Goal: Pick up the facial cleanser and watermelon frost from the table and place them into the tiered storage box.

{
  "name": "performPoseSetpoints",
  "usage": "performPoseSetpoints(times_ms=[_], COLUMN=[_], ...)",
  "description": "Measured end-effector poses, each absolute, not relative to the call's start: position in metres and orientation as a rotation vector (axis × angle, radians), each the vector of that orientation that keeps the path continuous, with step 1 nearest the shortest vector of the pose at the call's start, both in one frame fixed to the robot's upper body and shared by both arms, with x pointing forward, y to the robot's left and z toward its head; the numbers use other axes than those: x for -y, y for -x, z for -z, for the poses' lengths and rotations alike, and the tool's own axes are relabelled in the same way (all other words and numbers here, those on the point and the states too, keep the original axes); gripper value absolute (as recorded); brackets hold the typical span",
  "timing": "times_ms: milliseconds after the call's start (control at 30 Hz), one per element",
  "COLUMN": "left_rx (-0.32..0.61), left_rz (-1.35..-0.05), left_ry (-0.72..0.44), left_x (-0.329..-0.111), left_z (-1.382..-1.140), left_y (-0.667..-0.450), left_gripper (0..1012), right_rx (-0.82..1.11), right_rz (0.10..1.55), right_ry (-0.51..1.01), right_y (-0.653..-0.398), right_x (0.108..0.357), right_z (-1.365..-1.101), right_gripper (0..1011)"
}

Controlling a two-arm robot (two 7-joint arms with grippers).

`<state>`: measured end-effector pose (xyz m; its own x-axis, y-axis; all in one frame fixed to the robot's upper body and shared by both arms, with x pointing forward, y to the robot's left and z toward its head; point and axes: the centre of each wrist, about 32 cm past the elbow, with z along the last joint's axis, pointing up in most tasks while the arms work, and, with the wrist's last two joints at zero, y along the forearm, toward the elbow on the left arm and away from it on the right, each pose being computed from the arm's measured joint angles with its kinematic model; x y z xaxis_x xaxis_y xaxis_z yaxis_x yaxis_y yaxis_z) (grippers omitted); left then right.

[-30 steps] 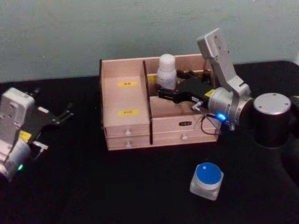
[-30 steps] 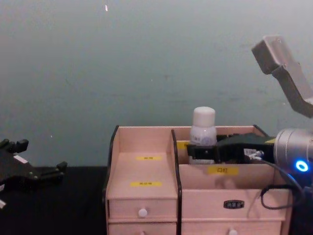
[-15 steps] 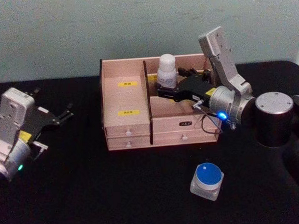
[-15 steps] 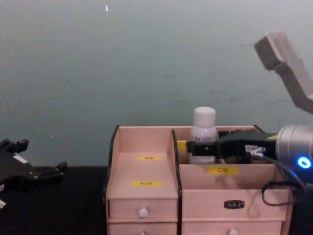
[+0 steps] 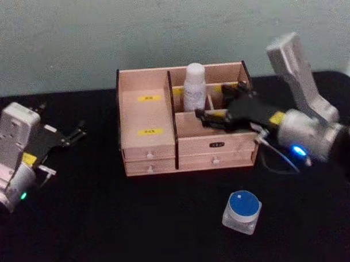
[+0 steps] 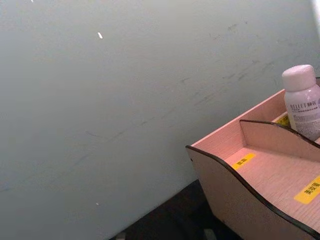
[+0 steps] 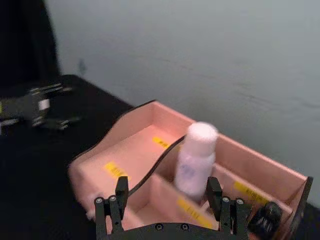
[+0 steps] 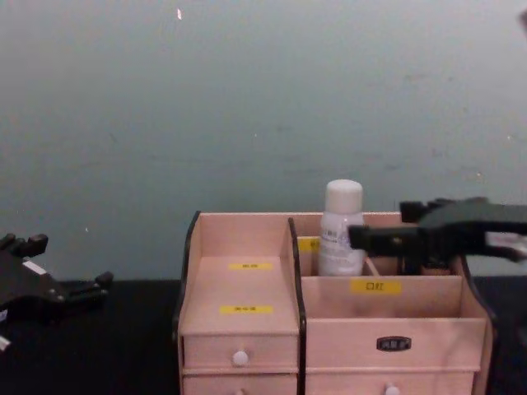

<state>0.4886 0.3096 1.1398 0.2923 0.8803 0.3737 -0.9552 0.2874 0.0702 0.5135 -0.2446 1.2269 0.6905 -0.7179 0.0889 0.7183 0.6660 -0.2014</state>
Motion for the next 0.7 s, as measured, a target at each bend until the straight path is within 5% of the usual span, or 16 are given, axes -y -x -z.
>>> performPoseSetpoints(times_ms=[700], left_rx=[0.285], left_rz=[-1.248], left_ry=[-0.304], left_x=[-0.31], left_z=[-1.14], left_y=[-0.489], left_gripper=[1001], right_rx=[-0.081], right_rz=[0.594], right_ry=[0.489], right_y=[-0.436], right_x=[0.289], right_z=[-1.211], right_gripper=[1000])
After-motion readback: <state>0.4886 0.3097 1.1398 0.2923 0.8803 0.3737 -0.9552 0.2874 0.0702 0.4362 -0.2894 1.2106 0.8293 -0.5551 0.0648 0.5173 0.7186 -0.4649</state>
